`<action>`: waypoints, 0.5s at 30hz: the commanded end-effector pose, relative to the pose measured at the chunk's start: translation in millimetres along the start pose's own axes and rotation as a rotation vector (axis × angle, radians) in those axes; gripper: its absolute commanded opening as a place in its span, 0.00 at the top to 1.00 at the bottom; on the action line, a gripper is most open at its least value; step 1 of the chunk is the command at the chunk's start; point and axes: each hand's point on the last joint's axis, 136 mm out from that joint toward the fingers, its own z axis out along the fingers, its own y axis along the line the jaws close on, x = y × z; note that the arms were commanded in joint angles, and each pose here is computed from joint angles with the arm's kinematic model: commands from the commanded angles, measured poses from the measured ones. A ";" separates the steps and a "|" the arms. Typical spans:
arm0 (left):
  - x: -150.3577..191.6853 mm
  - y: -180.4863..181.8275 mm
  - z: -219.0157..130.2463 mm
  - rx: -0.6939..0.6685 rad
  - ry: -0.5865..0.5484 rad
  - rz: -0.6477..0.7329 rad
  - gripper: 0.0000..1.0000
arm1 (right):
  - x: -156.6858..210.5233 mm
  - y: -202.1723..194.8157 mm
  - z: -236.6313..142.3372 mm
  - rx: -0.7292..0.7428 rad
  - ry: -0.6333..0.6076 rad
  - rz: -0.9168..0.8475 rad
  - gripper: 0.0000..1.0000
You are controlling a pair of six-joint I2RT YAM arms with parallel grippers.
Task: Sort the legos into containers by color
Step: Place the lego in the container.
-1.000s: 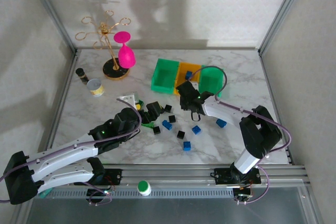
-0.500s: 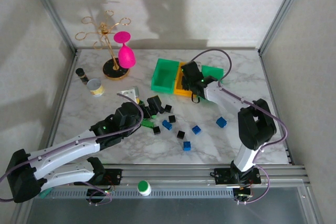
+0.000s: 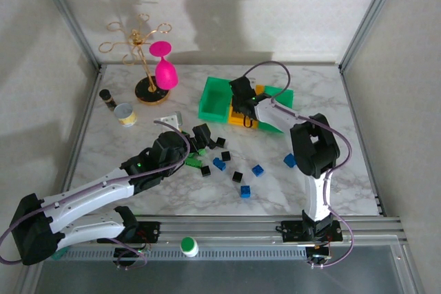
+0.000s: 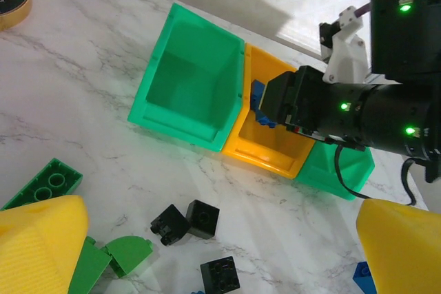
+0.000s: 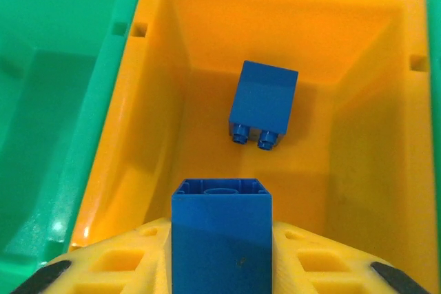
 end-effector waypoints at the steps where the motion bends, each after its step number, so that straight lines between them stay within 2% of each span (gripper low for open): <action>1: -8.6 -4.5 0.1 0.013 -0.016 0.003 0.00 | -4.6 -0.4 11.5 0.010 -0.010 -0.003 0.66; 6: -5.5 2.8 1.8 -0.011 -0.011 0.003 0.00 | 0.8 -2.1 20.7 0.017 0.004 -0.002 0.65; 11: -6.2 4.3 0.8 -0.008 -0.014 -0.003 0.00 | -4.8 -3.6 17.2 0.027 -0.010 -0.007 0.58; 15: -9.2 3.2 -0.2 -0.007 -0.018 0.002 0.00 | -10.5 -4.9 12.1 0.031 -0.021 -0.011 0.57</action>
